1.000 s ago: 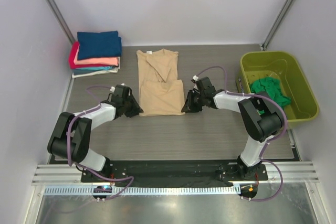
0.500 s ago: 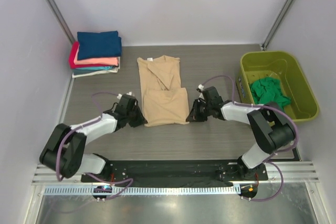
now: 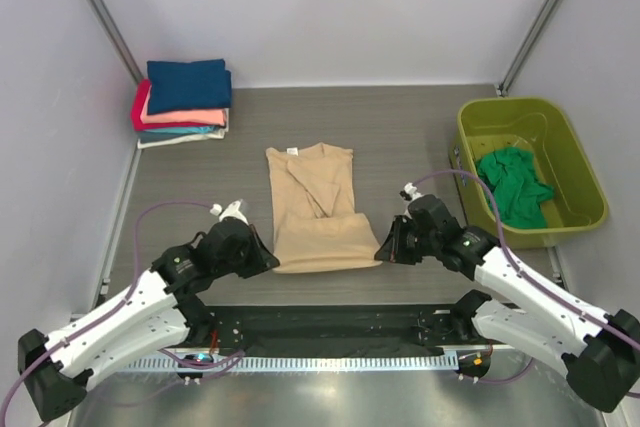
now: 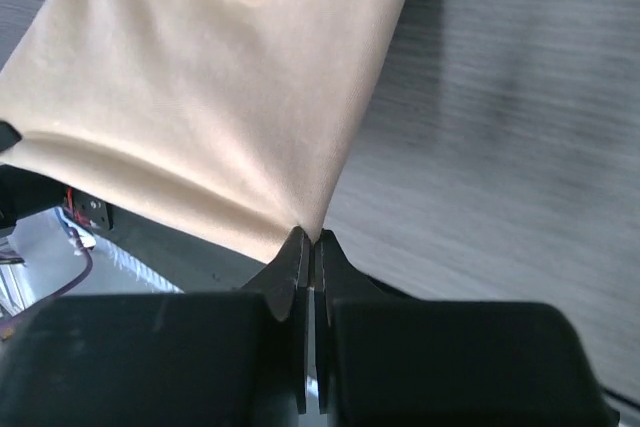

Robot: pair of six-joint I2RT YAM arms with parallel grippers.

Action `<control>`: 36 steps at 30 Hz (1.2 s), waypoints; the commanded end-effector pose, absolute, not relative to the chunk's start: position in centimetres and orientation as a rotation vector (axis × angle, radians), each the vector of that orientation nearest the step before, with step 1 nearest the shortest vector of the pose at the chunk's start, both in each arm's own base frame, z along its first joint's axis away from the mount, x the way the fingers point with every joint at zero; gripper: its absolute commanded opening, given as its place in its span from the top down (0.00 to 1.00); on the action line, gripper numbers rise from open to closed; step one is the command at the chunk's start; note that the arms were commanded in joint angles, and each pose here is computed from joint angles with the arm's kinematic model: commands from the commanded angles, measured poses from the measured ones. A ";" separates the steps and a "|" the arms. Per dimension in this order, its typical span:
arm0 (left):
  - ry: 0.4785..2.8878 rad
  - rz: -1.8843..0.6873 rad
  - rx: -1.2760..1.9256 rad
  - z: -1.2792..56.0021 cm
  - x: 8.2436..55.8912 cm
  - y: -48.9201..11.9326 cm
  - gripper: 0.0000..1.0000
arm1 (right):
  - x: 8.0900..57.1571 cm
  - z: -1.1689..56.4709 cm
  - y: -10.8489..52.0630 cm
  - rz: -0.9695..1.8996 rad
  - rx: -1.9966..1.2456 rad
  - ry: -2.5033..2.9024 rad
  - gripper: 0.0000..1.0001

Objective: Fold and stack the t-shirts
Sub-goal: Fold the tshirt

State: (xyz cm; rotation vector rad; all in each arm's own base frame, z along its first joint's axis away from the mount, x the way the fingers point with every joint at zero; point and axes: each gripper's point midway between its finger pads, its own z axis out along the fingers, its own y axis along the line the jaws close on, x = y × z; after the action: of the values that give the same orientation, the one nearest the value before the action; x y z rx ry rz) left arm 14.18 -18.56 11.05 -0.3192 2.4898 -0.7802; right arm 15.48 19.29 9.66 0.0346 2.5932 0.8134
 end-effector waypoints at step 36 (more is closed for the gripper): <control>2.366 -0.441 -0.597 16.0 44.9 -13.7 0.99 | 43.2 15.0 20.2 0.530 0.157 2.523 0.84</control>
State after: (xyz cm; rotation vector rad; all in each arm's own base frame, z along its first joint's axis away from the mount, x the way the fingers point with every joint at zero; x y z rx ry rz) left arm 39.79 -14.47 17.35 -0.6364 2.3593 -0.4405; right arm 38.95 21.44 15.62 0.1384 2.5446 0.6180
